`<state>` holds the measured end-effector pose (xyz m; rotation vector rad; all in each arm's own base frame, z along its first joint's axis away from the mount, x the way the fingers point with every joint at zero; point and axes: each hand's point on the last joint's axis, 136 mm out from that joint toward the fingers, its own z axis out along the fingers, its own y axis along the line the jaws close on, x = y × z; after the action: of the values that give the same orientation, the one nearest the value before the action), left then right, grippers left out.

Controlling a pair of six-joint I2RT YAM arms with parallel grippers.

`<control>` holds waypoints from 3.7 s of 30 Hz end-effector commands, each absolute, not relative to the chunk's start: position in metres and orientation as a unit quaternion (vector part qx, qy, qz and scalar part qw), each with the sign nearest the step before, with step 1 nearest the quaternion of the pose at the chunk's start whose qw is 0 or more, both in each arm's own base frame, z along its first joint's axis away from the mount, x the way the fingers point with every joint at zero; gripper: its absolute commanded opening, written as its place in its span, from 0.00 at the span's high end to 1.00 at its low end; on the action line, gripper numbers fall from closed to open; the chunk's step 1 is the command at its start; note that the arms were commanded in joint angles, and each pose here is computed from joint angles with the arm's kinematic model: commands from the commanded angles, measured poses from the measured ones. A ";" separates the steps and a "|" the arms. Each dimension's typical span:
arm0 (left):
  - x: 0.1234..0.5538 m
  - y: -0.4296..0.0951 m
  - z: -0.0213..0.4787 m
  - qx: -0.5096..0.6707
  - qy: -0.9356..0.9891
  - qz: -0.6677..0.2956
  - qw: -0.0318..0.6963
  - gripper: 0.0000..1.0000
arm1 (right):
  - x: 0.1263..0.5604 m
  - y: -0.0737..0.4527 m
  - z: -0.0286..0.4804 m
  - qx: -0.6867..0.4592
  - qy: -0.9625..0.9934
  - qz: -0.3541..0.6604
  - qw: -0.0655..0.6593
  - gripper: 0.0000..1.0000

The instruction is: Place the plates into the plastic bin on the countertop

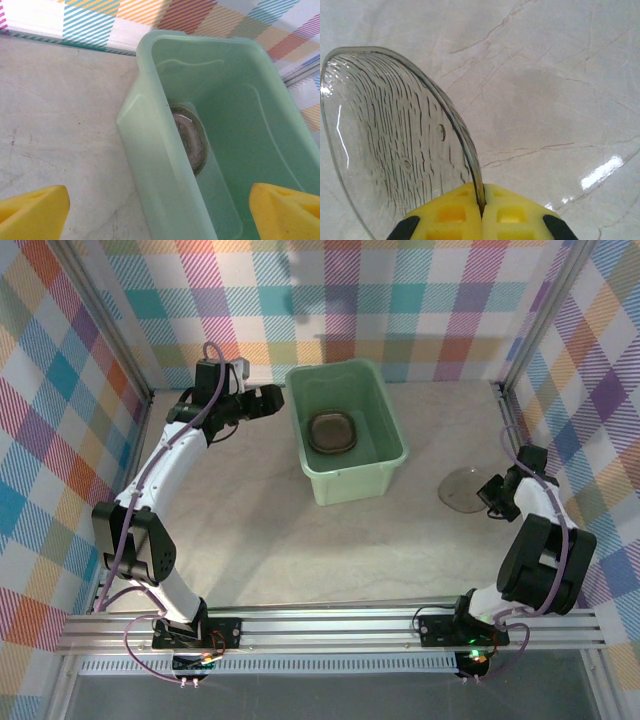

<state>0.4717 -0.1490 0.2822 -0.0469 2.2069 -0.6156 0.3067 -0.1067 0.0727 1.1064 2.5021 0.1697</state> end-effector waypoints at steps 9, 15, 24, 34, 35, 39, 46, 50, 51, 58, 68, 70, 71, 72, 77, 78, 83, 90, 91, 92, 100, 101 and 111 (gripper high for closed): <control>0.482 -0.148 0.296 -0.012 0.876 -0.235 0.421 0.08 | 0.315 -0.094 0.195 0.462 0.812 0.114 0.336 1.00; 0.492 -0.138 0.292 -0.030 0.877 -0.227 0.423 0.08 | 0.350 -0.054 0.277 0.438 0.785 0.160 0.407 1.00; 0.497 -0.118 0.281 -0.062 0.883 -0.213 0.414 0.08 | 0.402 0.040 0.338 0.413 0.766 0.219 0.442 1.00; 0.493 -0.102 0.263 -0.086 0.891 -0.218 0.390 0.08 | 0.441 0.144 0.321 0.441 0.760 0.244 0.410 1.00; 0.493 -0.101 0.262 -0.086 0.891 -0.220 0.387 0.08 | 0.444 0.152 0.317 0.448 0.757 0.248 0.405 1.00; 0.492 -0.101 0.256 -0.087 0.895 -0.225 0.374 0.08 | 0.444 0.177 0.299 0.489 0.742 0.235 0.393 1.00; 0.489 -0.104 0.252 -0.083 0.904 -0.232 0.349 0.08 | 0.449 0.210 0.277 0.515 0.733 0.228 0.383 1.00; 0.485 -0.101 0.249 -0.080 0.909 -0.228 0.340 0.08 | 0.448 0.222 0.252 0.531 0.745 0.198 0.352 1.00; 0.485 -0.098 0.249 -0.082 0.909 -0.227 0.339 0.08 | 0.449 0.224 0.246 0.534 0.746 0.195 0.347 1.00; 0.484 -0.083 0.243 -0.099 0.909 -0.226 0.335 0.08 | 0.453 0.248 0.215 0.546 0.752 0.171 0.328 1.00; 0.484 -0.068 0.237 -0.118 0.909 -0.227 0.331 0.08 | 0.463 0.263 0.172 0.572 0.750 0.141 0.300 1.00; 0.485 -0.067 0.235 -0.120 0.909 -0.226 0.329 0.08 | 0.463 0.265 0.163 0.578 0.750 0.132 0.294 1.00; 0.486 -0.066 0.234 -0.121 0.909 -0.226 0.328 0.08 | 0.464 0.265 0.159 0.581 0.749 0.129 0.291 1.00; 0.486 -0.065 0.234 -0.122 0.909 -0.226 0.328 0.08 | 0.464 0.266 0.156 0.583 0.749 0.126 0.290 1.00; 0.490 -0.062 0.230 -0.126 0.910 -0.228 0.322 0.08 | 0.461 0.263 0.139 0.601 0.742 0.105 0.279 1.00; 0.491 -0.061 0.229 -0.127 0.910 -0.229 0.320 0.08 | 0.460 0.263 0.136 0.606 0.739 0.103 0.277 1.00; 0.494 -0.059 0.230 -0.129 0.910 -0.230 0.320 0.08 | 0.466 0.270 0.121 0.616 0.732 0.110 0.270 1.00; 0.494 -0.056 0.229 -0.132 0.910 -0.230 0.318 0.08 | 0.468 0.276 0.108 0.626 0.729 0.110 0.256 1.00; 0.493 -0.055 0.229 -0.133 0.910 -0.230 0.318 0.08 | 0.468 0.277 0.104 0.630 0.726 0.109 0.254 1.00; 0.494 -0.056 0.229 -0.132 0.910 -0.231 0.319 0.08 | 0.467 0.278 0.102 0.632 0.725 0.110 0.250 1.00; 0.493 -0.052 0.229 -0.136 0.909 -0.232 0.319 0.08 | 0.476 0.289 0.087 0.636 0.724 0.125 0.237 1.00; 0.493 -0.052 0.229 -0.136 0.909 -0.232 0.319 0.08 | 0.476 0.292 0.086 0.634 0.726 0.126 0.234 1.00; 0.495 -0.052 0.225 -0.140 0.908 -0.237 0.315 0.08 | 0.479 0.294 0.078 0.634 0.729 0.127 0.226 0.98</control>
<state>0.4924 -0.0550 0.2177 -0.3591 2.4075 -0.5971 0.4764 0.2901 0.0793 1.7295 2.0155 0.3311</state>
